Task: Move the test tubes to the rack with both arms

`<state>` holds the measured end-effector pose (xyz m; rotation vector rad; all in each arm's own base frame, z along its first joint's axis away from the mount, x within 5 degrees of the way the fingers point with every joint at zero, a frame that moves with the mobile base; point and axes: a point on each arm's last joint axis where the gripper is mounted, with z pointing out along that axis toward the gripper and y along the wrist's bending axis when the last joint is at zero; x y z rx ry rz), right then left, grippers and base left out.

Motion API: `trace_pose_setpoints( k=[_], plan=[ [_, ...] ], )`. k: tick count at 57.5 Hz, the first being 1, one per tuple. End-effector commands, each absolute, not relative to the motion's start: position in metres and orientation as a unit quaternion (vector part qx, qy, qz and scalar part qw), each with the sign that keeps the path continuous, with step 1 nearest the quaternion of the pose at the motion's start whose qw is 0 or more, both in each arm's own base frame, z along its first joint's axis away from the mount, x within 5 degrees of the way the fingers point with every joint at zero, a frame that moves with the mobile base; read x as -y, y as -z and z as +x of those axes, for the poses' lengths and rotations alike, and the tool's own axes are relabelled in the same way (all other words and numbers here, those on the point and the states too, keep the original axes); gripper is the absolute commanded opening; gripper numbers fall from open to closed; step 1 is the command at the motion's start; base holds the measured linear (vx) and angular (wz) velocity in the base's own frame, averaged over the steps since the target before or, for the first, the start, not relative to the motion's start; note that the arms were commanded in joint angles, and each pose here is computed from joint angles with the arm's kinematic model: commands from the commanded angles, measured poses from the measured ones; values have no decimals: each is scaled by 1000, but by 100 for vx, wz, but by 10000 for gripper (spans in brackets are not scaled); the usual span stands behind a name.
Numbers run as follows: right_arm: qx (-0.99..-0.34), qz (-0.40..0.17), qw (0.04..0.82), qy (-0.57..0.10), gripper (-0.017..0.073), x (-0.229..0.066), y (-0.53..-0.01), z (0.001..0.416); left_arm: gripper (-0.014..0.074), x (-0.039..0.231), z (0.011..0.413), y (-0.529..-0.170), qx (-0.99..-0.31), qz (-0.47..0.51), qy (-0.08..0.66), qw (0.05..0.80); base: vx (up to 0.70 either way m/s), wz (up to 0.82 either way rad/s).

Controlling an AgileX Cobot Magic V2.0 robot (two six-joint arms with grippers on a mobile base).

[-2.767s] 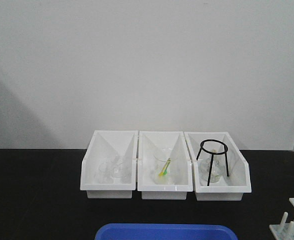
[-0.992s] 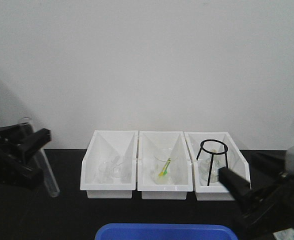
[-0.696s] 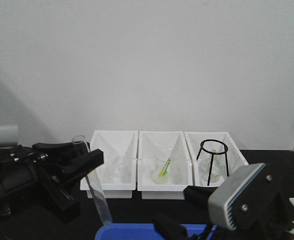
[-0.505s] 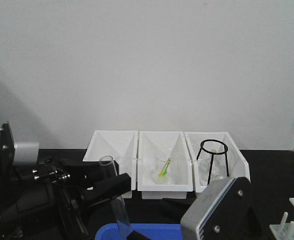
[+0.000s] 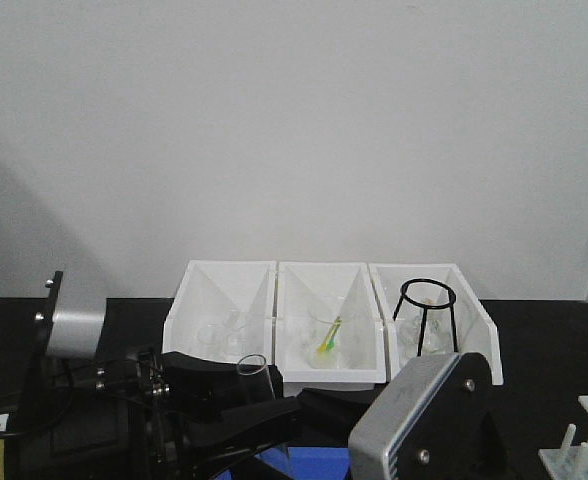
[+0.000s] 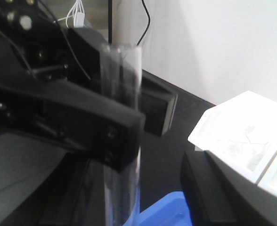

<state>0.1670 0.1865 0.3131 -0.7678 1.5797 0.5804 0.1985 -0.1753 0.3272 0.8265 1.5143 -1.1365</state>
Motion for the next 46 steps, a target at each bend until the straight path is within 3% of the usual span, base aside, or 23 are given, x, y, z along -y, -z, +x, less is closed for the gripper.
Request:
trace_pose_setpoints(
  k=[1, 14, 20, 39, 46],
  plan=[
    [-641, -315, 646, -270, 457, -189, -334, 168, -20, 179, 192, -347, -592, 335, 515, 521, 0, 0],
    [-649, -315, 637, -270, 454, -194, -326, 173, -18, 191, 189, -340, -604, 344, 511, 507, 0, 0],
    [-649, -312, 637, -273, 411, -194, -326, 173, -18, 191, 190, -339, -606, 348, 506, 505, 0, 0],
    [-649, -312, 638, -273, 63, -194, -326, 173, -18, 191, 190, -338, -609, 348, 502, 506, 0, 0],
    [-649, -312, 638, -273, -14, -194, -326, 173, -18, 191, 190, -338, -609, 348, 502, 506, 0, 0]
  ],
)
